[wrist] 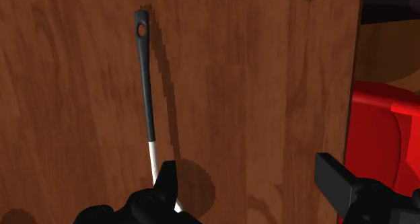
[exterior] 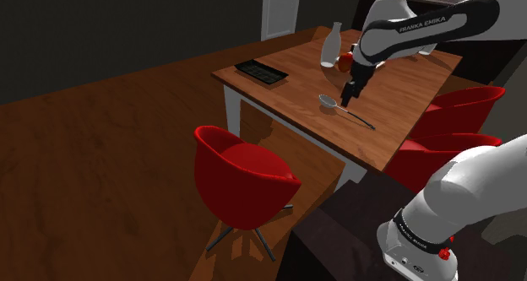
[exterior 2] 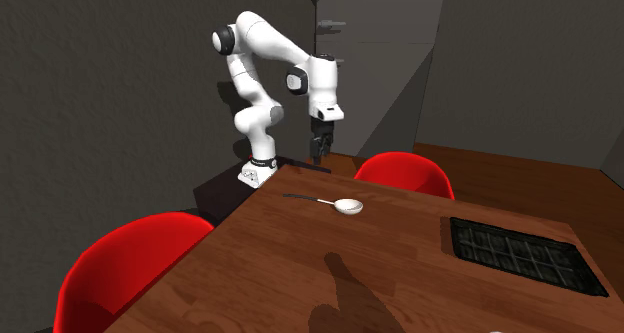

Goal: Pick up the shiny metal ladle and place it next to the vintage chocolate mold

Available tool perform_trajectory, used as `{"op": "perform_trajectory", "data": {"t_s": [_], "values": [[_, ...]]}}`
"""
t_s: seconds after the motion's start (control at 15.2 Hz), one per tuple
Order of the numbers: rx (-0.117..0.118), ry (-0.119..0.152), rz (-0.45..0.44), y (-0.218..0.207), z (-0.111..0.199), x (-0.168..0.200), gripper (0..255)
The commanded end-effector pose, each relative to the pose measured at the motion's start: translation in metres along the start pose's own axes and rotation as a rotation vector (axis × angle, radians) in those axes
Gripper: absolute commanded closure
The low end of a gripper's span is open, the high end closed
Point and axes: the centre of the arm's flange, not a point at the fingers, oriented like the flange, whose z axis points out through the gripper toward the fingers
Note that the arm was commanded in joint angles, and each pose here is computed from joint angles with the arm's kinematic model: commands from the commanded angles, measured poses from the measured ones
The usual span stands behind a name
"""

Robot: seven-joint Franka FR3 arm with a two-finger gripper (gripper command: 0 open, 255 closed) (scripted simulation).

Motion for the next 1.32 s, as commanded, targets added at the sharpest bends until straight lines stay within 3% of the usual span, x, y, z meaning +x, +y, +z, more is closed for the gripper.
{"op": "perform_trajectory", "data": {"t_s": [0.0, 0.4, 0.92, 1.25], "values": [[-0.017, 0.000, -0.001, 0.017, 0.017, 0.007, 0], [-0.064, -0.004, -0.001, 0.069, 0.064, 0.029, 0], [-0.065, -0.005, -0.001, 0.073, 0.106, 0.029, 0], [-0.065, -0.005, -0.001, 0.073, 0.106, 0.029, 0]]}}
